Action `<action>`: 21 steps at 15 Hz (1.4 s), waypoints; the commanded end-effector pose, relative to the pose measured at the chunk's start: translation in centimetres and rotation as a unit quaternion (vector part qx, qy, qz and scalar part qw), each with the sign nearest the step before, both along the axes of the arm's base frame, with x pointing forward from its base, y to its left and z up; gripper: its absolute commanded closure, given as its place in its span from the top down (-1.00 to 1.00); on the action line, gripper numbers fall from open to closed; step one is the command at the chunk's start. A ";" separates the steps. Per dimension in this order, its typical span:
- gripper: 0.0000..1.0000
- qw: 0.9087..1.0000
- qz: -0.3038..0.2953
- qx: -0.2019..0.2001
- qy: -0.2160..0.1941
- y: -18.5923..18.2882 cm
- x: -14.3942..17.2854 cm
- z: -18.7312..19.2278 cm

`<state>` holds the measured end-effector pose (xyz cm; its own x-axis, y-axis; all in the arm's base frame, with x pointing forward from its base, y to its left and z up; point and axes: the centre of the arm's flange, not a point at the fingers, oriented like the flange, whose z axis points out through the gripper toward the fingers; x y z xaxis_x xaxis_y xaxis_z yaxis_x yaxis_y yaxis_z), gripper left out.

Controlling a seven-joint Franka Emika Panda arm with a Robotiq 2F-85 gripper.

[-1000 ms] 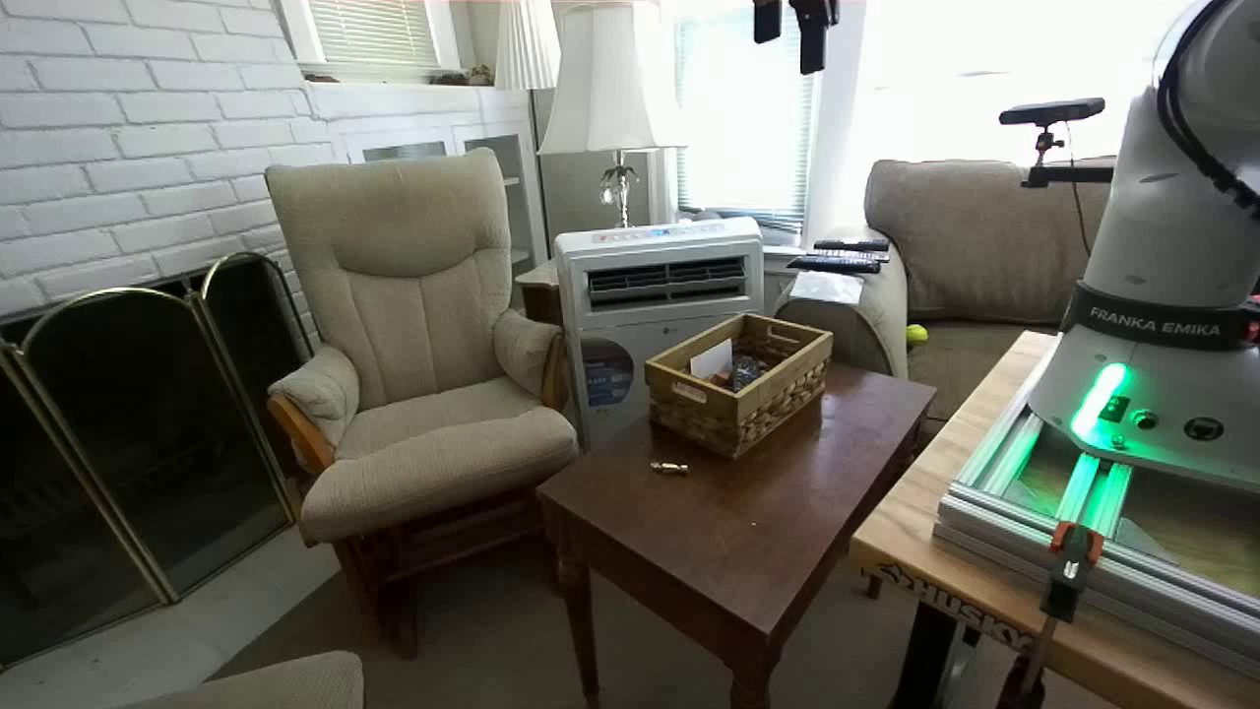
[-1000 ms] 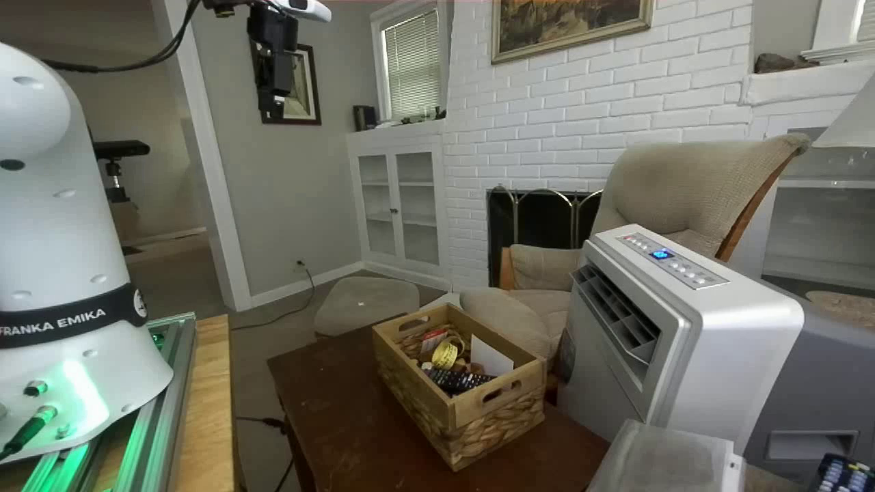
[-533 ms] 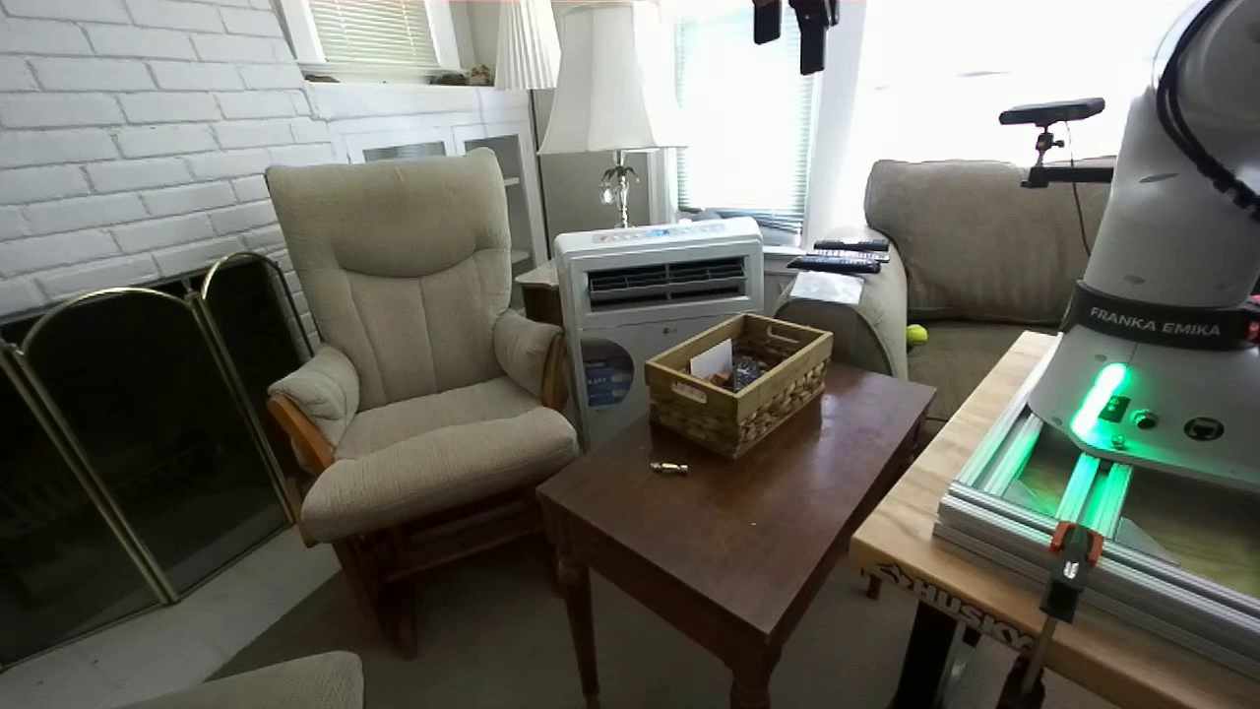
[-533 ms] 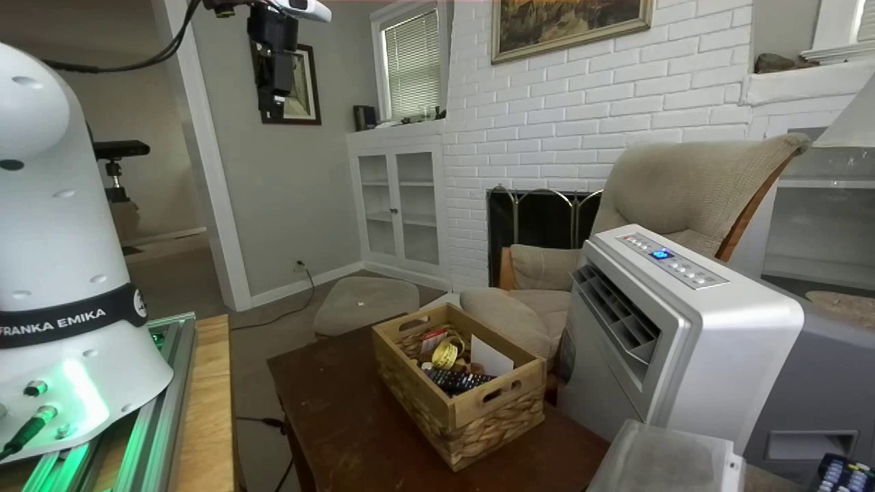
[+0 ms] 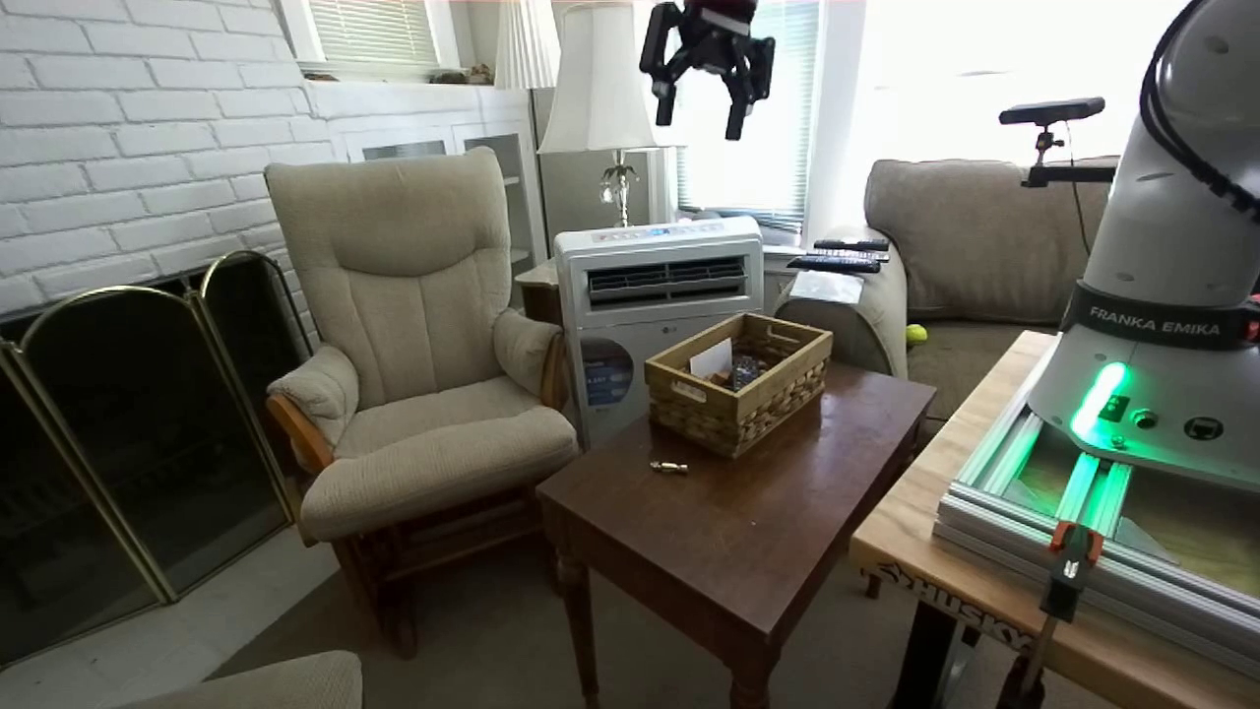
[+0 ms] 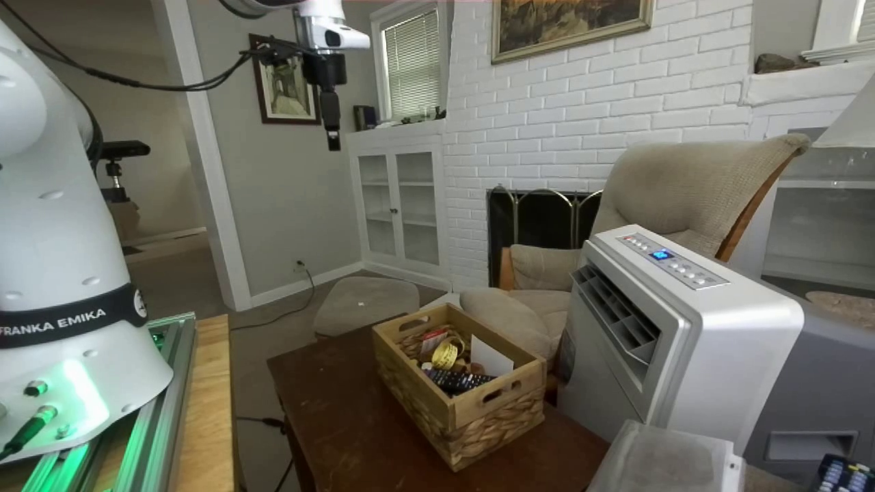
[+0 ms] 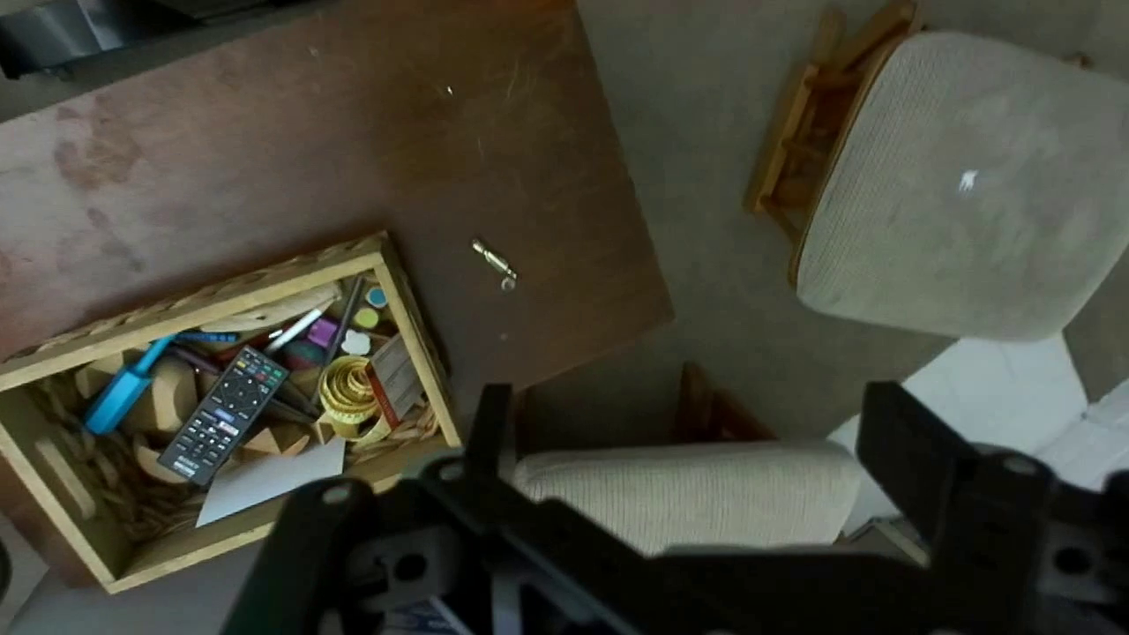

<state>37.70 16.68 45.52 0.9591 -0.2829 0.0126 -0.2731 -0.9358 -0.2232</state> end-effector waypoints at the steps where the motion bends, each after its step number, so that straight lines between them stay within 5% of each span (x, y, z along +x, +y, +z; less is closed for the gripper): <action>1: 1.00 0.996 -0.076 -0.038 -0.039 -0.7 3.7 -4.8; 5: 1.00 0.989 -0.069 -0.112 -0.065 -2.7 5.7 -8.4; 10: 1.00 0.984 0.017 -0.172 -0.036 -3.5 5.8 -13.2; 15: 1.00 0.986 0.060 -0.154 -0.007 -2.8 5.9 -18.2; 17: 1.00 0.988 0.025 -0.154 -0.001 -2.7 6.1 -19.8; 21: 1.00 0.988 0.031 -0.148 0.010 -3.2 5.5 -19.4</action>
<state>43.18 13.49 26.16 0.9752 -0.2110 0.0670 -0.2154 -0.9742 0.0676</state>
